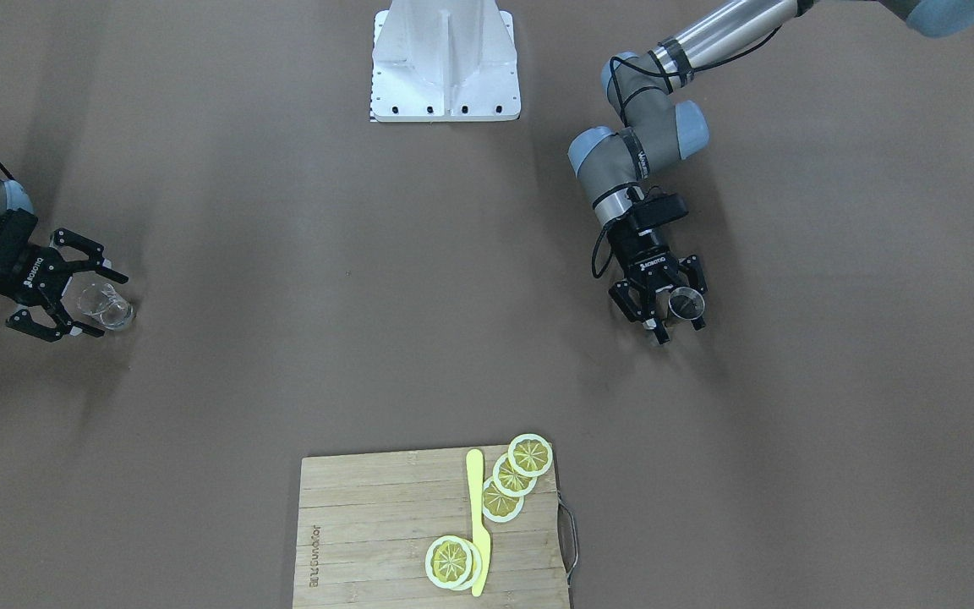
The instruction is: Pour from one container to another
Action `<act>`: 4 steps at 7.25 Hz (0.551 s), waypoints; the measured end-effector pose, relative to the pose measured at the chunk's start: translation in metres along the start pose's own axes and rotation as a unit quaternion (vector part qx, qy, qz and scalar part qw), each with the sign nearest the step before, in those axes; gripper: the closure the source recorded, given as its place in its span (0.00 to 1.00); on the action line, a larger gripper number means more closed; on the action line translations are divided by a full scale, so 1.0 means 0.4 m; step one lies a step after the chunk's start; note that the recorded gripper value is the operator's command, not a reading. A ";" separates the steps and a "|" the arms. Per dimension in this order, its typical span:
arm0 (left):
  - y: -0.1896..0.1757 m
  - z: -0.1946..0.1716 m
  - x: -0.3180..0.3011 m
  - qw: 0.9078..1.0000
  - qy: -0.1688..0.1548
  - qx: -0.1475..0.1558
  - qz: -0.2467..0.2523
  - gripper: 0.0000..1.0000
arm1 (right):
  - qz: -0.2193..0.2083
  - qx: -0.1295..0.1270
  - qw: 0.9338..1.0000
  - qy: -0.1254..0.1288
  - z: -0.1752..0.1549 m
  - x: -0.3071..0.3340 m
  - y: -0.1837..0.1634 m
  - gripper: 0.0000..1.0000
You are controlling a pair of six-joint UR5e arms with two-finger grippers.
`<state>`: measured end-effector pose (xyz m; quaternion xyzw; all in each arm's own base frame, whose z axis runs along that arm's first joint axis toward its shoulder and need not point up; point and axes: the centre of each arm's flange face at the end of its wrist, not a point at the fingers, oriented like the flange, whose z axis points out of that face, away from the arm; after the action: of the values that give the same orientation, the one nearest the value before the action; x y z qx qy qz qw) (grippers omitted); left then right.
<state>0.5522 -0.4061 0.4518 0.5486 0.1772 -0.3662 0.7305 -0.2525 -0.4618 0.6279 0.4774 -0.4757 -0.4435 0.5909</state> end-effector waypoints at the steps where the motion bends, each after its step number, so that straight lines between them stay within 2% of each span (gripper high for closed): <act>1: -0.001 0.001 0.000 1.000 0.000 0.000 0.010 0.41 | 0.000 0.000 1.000 0.001 0.000 0.000 0.000 0.36; 3: -0.006 0.002 0.003 1.000 0.000 0.001 0.015 0.43 | 0.000 0.000 1.000 0.001 0.001 0.000 0.000 0.60; 4: -0.009 0.004 0.004 1.000 0.000 0.001 0.013 0.48 | 0.000 0.000 1.000 0.001 0.001 0.000 0.000 0.67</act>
<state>0.5504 -0.4086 0.4487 0.5515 0.1700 -0.3565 0.7347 -0.2530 -0.4619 0.6278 0.4780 -0.4749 -0.4429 0.5914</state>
